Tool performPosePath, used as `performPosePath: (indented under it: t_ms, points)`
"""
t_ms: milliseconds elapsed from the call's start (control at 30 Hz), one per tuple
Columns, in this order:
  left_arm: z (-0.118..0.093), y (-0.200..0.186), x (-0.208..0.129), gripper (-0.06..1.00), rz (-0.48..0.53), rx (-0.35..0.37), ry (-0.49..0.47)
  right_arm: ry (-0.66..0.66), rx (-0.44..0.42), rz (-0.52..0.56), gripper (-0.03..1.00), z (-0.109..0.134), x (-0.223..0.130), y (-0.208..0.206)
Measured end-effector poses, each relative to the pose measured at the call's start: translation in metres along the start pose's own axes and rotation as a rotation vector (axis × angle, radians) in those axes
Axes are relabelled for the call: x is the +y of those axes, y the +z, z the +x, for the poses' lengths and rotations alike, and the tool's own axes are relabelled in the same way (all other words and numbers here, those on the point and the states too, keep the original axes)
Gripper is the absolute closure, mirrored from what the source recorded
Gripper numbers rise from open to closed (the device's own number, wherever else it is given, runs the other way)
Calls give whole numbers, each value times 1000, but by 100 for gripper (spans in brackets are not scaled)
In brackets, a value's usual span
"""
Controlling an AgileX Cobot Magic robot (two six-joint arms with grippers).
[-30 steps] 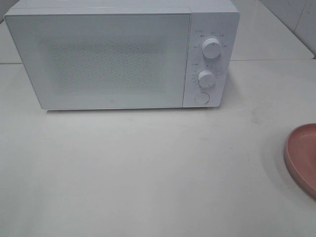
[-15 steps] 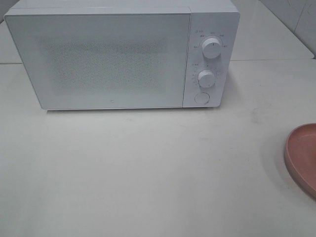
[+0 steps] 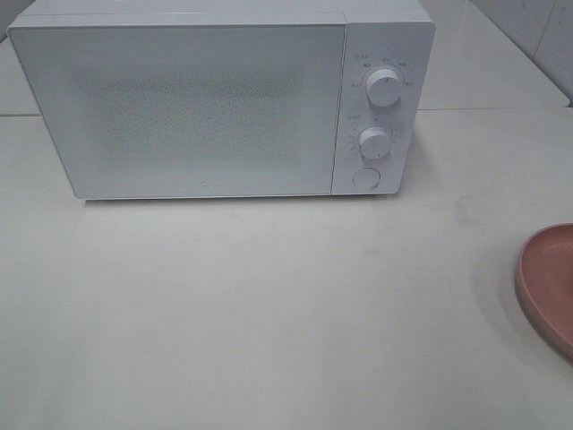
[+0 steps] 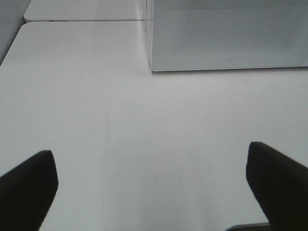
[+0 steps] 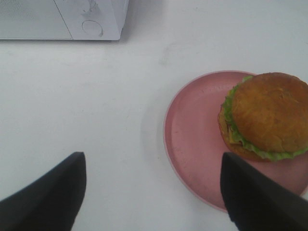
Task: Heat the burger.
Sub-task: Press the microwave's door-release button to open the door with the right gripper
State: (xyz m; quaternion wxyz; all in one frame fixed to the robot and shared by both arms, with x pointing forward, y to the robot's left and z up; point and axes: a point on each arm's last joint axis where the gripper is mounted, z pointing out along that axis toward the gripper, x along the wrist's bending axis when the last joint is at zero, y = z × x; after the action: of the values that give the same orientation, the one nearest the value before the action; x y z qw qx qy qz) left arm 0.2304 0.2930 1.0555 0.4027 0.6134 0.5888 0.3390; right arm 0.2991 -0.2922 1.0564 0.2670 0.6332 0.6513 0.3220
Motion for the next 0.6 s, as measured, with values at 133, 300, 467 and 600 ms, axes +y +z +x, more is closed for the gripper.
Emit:
performPosePath:
  t_ms: [133,300,467,600]
  points:
    - [0,0,0,-4,0,0,0,-9,2,-4,21,1,7,8]
    - [0,0,0,-4,0,0,0,-16,5,-27,21,3,24,28]
    - [0,0,0,-4,0,0,0,-16,7,-46,21,4,33,40]
    - [0,0,0,-4,0,0,0,-18,8,-52,21,5,41,54]
